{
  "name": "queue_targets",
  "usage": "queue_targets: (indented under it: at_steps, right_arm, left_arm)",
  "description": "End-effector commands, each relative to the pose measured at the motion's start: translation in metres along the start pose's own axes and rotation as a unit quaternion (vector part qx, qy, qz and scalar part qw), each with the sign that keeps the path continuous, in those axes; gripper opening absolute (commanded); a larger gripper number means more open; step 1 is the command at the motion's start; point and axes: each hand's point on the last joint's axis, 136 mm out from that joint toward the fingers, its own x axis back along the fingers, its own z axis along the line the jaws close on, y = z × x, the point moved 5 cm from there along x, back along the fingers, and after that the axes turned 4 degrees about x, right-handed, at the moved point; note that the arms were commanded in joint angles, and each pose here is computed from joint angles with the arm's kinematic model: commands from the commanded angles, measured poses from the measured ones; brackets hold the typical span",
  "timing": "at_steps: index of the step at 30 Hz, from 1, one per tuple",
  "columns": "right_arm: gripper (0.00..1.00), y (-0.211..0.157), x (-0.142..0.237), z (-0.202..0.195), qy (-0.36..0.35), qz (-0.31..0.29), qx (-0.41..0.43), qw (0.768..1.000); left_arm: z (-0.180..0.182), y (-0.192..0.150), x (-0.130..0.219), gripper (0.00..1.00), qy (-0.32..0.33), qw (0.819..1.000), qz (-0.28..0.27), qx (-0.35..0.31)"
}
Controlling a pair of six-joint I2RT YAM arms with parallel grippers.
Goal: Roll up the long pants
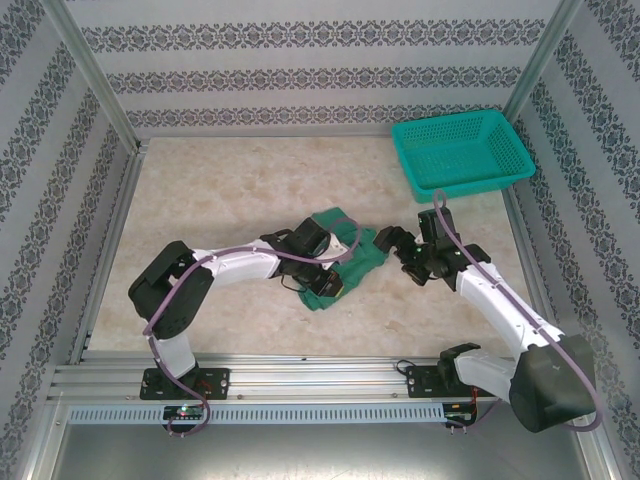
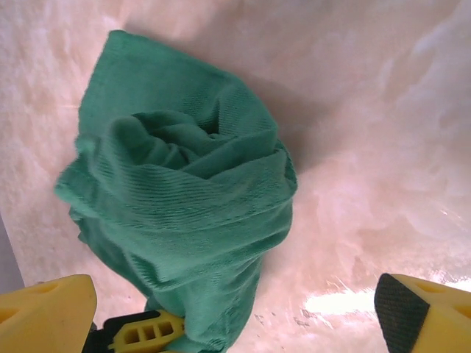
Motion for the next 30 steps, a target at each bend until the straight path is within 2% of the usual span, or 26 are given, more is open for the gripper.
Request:
queue_targets:
  at_steps: [1, 3, 7, 9, 12, 17, 22, 30]
  right_arm:
    - [0.98, -0.004, -0.006, -0.003, 0.008, 0.024, -0.013, 1.0]
    - [0.98, -0.004, -0.008, -0.001, 0.014, 0.029, -0.015, 0.999]
    - [0.98, -0.004, -0.009, 0.004, 0.028, 0.039, -0.016, 0.999]
    - [0.98, -0.005, -0.008, 0.007, 0.037, 0.043, -0.018, 0.998]
    - [0.98, -0.007, -0.005, 0.011, 0.051, 0.047, -0.019, 0.997]
    - [0.98, -0.008, 0.006, 0.018, 0.077, 0.034, -0.016, 0.996]
    - [0.98, -0.012, 0.004, 0.02, 0.09, 0.034, -0.017, 0.995]
    - [0.98, -0.017, -0.041, 0.03, 0.091, 0.061, 0.0, 0.994]
  left_arm:
    - [-0.027, -0.005, 0.007, 0.0, -0.138, 0.99, -0.001, 0.031]
    - [-0.035, 0.0, 0.013, 0.0, -0.189, 0.981, -0.018, 0.03]
    - [-0.04, 0.009, 0.025, 0.0, -0.244, 0.968, -0.05, 0.039]
    - [-0.042, 0.018, 0.037, 0.0, -0.29, 0.953, -0.076, 0.041]
    - [-0.036, 0.029, 0.047, 0.0, -0.325, 0.937, -0.111, 0.06]
    - [-0.026, 0.042, 0.051, 0.0, -0.354, 0.921, -0.131, 0.095]
    - [-0.026, 0.052, 0.058, 0.0, -0.361, 0.915, -0.143, 0.107]
    - [-0.008, 0.052, 0.063, 0.0, -0.38, 0.898, -0.178, 0.131]
